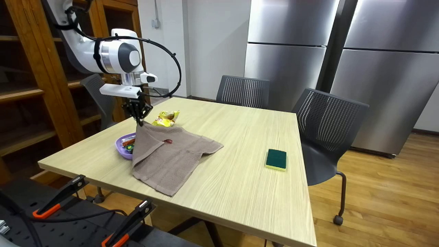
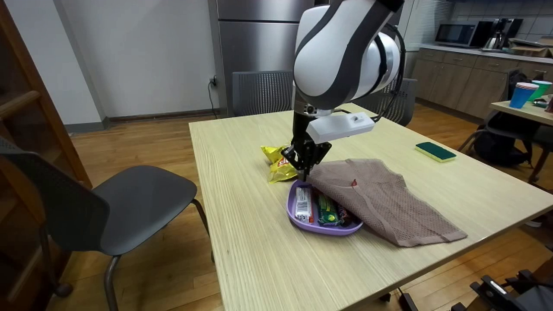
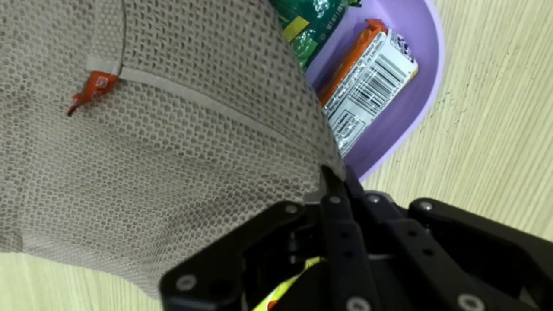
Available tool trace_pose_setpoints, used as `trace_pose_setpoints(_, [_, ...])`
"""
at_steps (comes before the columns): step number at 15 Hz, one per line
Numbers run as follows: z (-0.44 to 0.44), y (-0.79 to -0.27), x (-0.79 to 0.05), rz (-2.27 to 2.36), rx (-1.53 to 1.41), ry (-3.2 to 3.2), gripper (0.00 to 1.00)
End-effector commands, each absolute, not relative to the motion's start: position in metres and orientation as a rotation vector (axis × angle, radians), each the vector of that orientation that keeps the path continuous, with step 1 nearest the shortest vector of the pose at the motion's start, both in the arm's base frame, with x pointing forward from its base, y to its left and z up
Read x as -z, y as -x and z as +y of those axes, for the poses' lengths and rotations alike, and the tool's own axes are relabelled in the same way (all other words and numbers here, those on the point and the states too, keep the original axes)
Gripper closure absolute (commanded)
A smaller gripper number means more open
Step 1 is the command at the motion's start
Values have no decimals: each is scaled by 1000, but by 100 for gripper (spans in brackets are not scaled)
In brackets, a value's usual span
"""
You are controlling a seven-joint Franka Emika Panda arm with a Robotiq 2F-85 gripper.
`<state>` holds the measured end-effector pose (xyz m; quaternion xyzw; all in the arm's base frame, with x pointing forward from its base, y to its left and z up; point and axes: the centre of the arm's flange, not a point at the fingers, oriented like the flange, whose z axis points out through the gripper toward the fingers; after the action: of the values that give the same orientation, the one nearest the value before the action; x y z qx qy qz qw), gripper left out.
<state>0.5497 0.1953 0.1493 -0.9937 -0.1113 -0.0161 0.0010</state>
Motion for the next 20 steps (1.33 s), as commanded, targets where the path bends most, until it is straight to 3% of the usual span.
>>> trace_pose_setpoints(1, [211,-531,-163,-354,85,3134,99])
trace_pose_setpoints(20, [297,-470,-163,-492,69,3131,99])
